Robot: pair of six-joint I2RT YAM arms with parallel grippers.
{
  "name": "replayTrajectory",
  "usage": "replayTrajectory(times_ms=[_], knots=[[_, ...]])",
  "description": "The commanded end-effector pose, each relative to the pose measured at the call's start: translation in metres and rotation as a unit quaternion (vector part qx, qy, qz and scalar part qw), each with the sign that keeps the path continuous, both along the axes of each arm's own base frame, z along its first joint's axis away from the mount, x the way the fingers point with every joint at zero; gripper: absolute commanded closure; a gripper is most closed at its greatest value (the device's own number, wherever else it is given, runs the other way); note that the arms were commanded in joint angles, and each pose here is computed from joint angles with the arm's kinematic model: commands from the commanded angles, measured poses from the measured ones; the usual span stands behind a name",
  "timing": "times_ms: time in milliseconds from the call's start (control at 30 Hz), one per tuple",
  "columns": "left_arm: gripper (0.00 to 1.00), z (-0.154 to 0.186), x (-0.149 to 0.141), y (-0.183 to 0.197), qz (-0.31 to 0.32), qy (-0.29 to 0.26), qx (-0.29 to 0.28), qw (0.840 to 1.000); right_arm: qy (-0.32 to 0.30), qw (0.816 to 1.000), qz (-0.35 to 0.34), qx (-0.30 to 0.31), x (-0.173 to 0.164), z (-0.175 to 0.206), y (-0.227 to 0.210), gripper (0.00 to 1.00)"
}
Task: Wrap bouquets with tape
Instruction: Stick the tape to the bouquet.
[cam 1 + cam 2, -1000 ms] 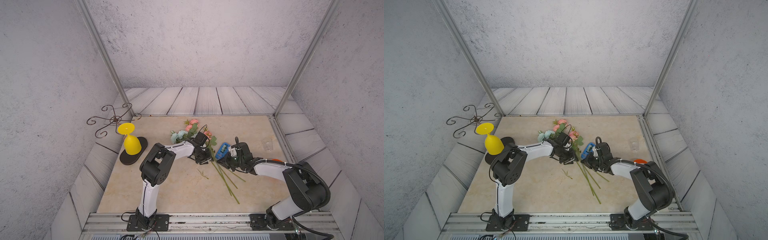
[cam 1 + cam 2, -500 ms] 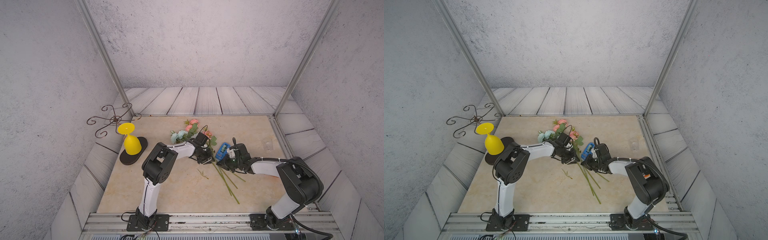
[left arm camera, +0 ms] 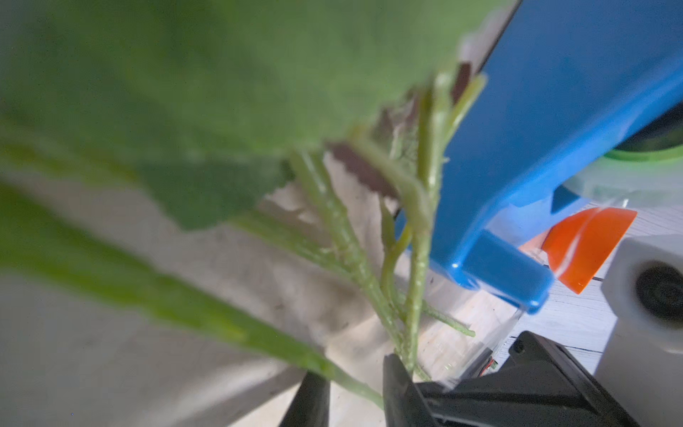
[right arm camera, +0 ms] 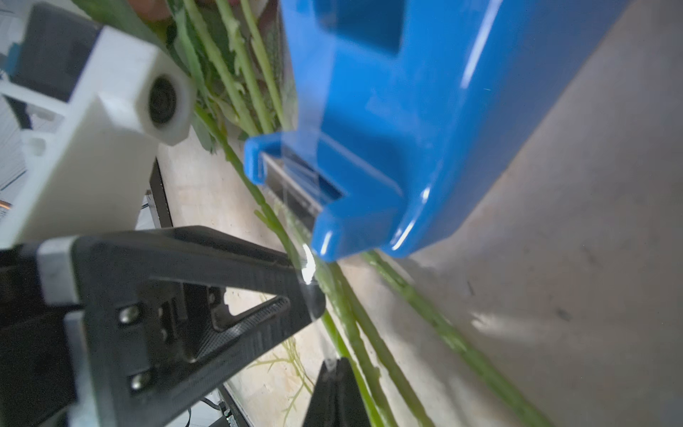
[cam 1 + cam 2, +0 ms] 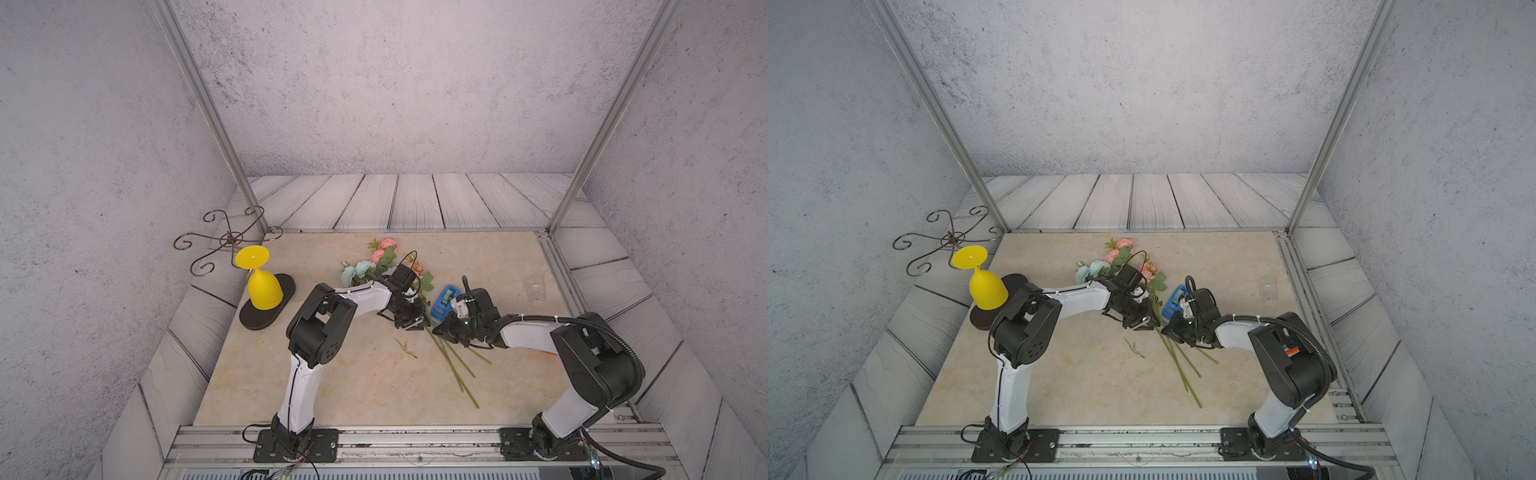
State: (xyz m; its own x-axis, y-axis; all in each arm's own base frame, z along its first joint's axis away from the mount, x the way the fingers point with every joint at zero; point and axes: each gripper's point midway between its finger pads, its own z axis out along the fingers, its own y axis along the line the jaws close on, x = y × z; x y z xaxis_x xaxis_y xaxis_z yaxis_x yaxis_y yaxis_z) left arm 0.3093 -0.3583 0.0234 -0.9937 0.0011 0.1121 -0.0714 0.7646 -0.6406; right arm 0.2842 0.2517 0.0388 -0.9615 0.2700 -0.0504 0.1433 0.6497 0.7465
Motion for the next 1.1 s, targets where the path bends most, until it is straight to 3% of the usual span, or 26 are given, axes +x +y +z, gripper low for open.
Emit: replayTrajectory(times_ms=[0, 433, 767, 1067], knots=[[0.72, -0.014, -0.001, 0.002, -0.003, 0.016, 0.010, 1.000, 0.006, 1.000, 0.021, 0.001, -0.004, 0.002, 0.005, 0.95], [0.77, -0.013, 0.016, -0.011, 0.024, 0.024, -0.004, 0.999, 0.025, 0.999, 0.029, -0.037, -0.012, -0.018, -0.005, 1.00], [0.76, -0.010, 0.014, -0.005, 0.035, 0.024, -0.003, 0.999, 0.048, 0.996, -0.004, -0.075, -0.025, -0.063, -0.024, 1.00], [0.75, -0.011, 0.014, -0.005, 0.037, 0.028, -0.006, 0.999, 0.046, 0.994, -0.008, -0.097, -0.032, -0.063, -0.035, 0.92]])
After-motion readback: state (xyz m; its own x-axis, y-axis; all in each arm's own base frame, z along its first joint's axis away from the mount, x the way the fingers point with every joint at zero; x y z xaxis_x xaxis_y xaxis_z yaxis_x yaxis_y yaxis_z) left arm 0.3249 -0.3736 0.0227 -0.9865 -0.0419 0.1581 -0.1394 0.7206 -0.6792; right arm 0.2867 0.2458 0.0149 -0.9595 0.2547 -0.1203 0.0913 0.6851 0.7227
